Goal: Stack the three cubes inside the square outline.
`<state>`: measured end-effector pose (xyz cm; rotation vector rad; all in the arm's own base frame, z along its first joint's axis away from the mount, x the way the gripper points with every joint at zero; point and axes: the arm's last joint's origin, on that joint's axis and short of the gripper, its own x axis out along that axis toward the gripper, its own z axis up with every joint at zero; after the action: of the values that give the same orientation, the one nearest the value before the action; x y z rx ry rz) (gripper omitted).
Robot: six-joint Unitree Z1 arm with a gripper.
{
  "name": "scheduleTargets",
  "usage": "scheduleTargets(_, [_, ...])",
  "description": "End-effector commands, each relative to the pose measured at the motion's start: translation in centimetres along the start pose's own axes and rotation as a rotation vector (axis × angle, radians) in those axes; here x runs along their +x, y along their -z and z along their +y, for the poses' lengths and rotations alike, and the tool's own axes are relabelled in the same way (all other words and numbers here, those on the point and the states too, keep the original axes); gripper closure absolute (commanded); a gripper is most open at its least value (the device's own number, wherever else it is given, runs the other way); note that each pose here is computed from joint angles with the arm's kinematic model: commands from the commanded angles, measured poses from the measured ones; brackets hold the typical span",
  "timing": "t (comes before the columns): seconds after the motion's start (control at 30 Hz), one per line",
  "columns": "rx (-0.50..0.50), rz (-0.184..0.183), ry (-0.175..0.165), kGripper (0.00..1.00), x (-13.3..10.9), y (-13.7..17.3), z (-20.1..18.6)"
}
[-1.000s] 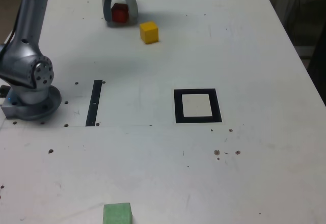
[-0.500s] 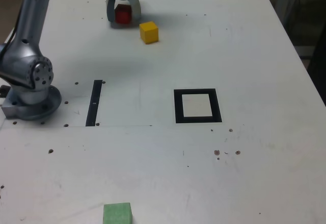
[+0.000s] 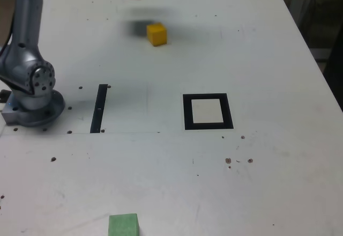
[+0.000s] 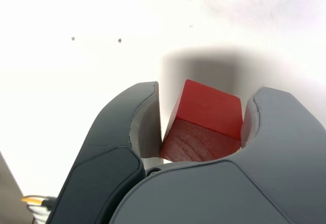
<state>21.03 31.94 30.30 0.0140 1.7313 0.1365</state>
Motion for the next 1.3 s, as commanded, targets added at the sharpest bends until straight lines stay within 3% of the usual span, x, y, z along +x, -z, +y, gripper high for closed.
scheduleTargets(0.0, [0.025,-0.008,-0.012,0.62,-1.3,0.0,-1.4])
scheduleTargets(0.2, [0.107,-0.016,-0.022,0.61,-3.7,-1.5,-6.9])
scheduleTargets(0.4, [0.195,-0.033,-0.054,0.61,-5.6,-3.4,-13.9])
scheduleTargets(0.63, [0.272,-0.035,-0.071,0.61,-6.0,-5.2,-21.3])
scheduleTargets(0.77, [0.297,-0.032,-0.065,0.61,-5.6,-6.3,-24.7])
scheduleTargets(1.07, [0.338,-0.063,-0.040,0.61,-5.1,-8.9,-31.0])
scheduleTargets(1.27, [0.350,-0.040,-0.019,0.61,-3.7,-10.3,-33.2])
